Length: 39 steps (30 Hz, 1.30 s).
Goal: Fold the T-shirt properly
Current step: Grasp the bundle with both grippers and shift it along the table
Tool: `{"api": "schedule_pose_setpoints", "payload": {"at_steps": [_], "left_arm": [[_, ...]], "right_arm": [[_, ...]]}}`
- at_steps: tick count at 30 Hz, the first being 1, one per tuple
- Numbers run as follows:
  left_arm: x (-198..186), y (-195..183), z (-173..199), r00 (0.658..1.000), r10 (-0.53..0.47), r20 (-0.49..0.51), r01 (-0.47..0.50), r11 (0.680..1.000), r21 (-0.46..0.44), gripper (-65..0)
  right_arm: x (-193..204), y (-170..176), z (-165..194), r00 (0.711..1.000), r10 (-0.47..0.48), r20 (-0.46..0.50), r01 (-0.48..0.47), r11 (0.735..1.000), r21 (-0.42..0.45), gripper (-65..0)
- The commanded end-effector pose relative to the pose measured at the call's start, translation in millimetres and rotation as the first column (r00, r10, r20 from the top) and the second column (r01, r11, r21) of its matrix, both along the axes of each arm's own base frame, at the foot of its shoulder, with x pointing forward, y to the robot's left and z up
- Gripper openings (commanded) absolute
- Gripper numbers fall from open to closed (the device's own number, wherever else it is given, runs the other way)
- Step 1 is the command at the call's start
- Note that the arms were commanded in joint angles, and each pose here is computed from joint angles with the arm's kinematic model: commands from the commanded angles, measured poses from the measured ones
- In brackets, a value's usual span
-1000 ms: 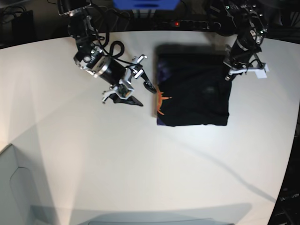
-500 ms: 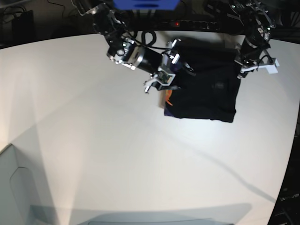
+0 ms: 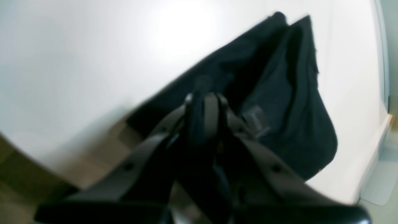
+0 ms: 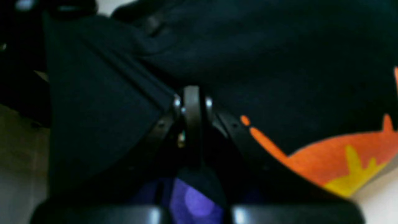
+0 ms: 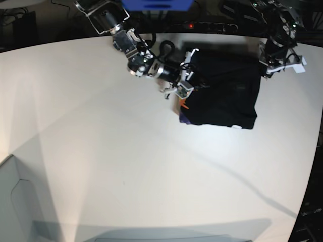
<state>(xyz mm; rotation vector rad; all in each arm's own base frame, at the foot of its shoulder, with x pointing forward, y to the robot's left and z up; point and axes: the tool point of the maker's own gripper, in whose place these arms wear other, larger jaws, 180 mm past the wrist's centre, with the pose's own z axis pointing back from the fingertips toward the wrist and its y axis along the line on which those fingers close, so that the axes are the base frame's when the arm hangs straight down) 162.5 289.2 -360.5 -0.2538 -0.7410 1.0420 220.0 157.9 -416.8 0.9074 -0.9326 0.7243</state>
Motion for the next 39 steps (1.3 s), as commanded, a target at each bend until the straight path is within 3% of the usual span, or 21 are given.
{"api": "schedule_pose_setpoints", "payload": {"at_steps": [1,8,17,26,34,39], "left_arm": [[-3.6,16.8,9.3,0.999,0.034,0.013,-0.035,0.998,0.057,-65.0],[-28.3,47.3,-4.4,0.989,0.148,-0.027,-0.146,0.988,0.057,-65.0],[-33.0,59.3,-48.7,0.963,0.258,-0.077,-0.263,0.963,-0.062,-65.0],[-34.1,60.4,-35.1,0.967,0.247,-0.057,-0.249,0.968,-0.035,-65.0],[-23.6,54.5,6.7,0.978,0.199,0.065,-0.197,0.979,-0.045,-65.0],[-28.8,56.0,6.8,0.980,0.194,0.051,-0.193,0.981,-0.034,-65.0]], "right_arm": [[-2.3,-8.9,-22.6,1.000,0.004,-0.018,-0.006,0.994,-0.113,-65.0],[0.1,-12.6,-28.0,1.000,-0.022,-0.022,0.019,0.991,-0.132,-65.0],[0.1,-11.2,-27.2,1.000,-0.022,-0.022,0.019,0.991,-0.129,-65.0],[-0.4,-11.4,-27.6,0.999,-0.023,-0.023,0.020,0.991,-0.130,-65.0],[-0.1,-9.9,-26.3,0.999,-0.023,-0.022,0.020,0.992,-0.126,-65.0],[0.7,-9.2,-25.4,0.999,-0.024,-0.021,0.021,0.992,-0.124,-65.0]]}}
